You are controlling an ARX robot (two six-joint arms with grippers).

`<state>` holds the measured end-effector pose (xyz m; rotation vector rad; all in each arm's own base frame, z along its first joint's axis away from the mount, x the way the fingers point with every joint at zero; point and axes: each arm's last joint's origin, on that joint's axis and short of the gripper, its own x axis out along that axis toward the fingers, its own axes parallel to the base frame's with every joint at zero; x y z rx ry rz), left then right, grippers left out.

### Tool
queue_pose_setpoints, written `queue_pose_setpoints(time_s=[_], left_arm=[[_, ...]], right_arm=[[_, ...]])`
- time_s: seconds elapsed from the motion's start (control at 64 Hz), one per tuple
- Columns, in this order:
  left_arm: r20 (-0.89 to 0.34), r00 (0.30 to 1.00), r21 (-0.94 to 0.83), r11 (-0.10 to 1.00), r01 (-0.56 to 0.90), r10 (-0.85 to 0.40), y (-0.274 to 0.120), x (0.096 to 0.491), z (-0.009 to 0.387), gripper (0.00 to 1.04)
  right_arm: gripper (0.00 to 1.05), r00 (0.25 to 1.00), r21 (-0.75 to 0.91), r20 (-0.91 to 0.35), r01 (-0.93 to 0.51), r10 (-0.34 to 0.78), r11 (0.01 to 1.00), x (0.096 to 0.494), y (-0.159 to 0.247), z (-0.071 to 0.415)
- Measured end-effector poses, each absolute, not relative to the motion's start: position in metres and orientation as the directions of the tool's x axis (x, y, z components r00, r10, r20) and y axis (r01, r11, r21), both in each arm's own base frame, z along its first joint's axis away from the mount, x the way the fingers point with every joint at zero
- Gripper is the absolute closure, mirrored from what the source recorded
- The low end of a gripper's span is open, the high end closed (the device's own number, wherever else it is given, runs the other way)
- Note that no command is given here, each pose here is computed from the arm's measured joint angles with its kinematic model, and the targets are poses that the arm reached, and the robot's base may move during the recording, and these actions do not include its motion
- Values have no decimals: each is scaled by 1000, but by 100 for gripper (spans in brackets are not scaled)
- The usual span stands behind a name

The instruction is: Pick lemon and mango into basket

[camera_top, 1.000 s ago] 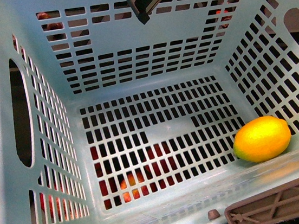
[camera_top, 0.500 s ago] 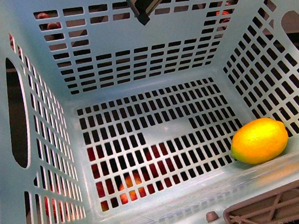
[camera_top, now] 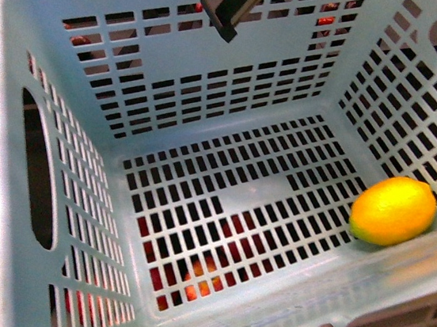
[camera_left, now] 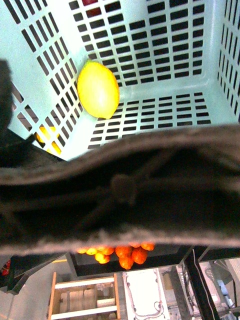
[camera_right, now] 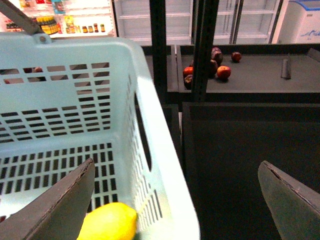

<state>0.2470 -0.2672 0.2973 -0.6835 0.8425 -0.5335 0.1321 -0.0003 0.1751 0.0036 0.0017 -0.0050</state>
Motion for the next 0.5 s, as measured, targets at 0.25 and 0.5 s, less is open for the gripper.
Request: queue_pose_setpoints(time_s=[0.25,0.5], left_arm=[[-491,575,-724,674,149,-655,-266,249,297,100],[-492,587,-718,681,145,-643,-263,251,297,100]], right_arm=[[9,1000,3,-2,4,-4,1000,132,0,175],[9,1000,3,-5,2,-2,1000,132,0,174]])
